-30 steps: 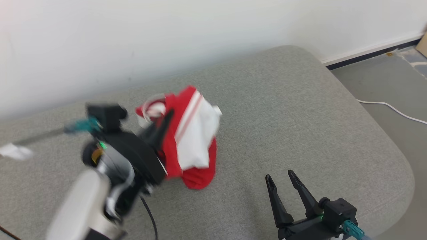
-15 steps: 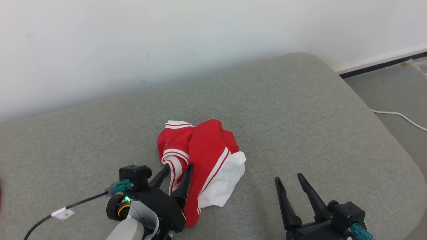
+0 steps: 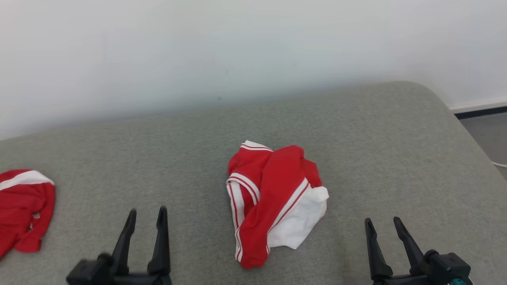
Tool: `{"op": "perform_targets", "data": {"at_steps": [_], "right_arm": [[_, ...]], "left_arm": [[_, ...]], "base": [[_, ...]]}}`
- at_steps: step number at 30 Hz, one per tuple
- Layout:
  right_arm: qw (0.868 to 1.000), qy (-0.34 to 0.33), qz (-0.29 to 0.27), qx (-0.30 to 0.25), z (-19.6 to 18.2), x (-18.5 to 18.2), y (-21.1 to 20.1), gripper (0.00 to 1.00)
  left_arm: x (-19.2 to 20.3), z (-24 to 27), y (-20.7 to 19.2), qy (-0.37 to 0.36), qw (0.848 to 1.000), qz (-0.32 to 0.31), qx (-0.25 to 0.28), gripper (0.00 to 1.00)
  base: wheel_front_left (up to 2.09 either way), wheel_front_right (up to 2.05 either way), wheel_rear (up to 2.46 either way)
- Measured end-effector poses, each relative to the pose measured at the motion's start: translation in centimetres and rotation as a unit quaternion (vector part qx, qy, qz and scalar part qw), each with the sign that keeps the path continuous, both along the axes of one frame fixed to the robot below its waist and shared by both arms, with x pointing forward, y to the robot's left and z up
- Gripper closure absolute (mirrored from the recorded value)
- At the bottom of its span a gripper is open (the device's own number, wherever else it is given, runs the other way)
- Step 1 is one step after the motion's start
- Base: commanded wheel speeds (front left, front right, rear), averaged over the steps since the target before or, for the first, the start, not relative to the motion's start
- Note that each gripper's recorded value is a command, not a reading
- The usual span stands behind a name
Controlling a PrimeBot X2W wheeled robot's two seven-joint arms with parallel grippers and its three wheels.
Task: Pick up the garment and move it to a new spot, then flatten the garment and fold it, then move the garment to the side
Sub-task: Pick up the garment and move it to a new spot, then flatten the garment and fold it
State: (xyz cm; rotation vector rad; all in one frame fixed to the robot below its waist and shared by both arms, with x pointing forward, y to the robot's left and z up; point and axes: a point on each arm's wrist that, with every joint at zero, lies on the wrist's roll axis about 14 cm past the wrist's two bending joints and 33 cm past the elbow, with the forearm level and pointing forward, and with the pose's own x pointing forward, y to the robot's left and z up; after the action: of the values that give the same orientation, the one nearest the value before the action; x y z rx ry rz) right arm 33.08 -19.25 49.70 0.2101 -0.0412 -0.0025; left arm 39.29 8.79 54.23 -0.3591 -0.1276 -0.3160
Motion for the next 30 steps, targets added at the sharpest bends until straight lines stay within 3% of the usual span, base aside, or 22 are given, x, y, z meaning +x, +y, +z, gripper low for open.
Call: {"op": "perform_targets", "data": {"at_steps": [11, 30], "right_arm": [[0.999, 0.029, 0.040, -0.014, -1.5, 0.2, 2.2, 0.00], [0.998, 0.043, 0.046, -0.010, -2.6, -0.5, 2.6, 0.00]], "left_arm": [[-5.3, -2.9, 8.2, 0.025, 0.992, 0.120, 0.042, 0.00], [-6.8, -3.7, 9.5, 0.034, 0.989, 0.136, 0.054, 0.00]], "base": [[0.00, 0.00, 0.00], [0.00, 0.00, 0.00]]}}
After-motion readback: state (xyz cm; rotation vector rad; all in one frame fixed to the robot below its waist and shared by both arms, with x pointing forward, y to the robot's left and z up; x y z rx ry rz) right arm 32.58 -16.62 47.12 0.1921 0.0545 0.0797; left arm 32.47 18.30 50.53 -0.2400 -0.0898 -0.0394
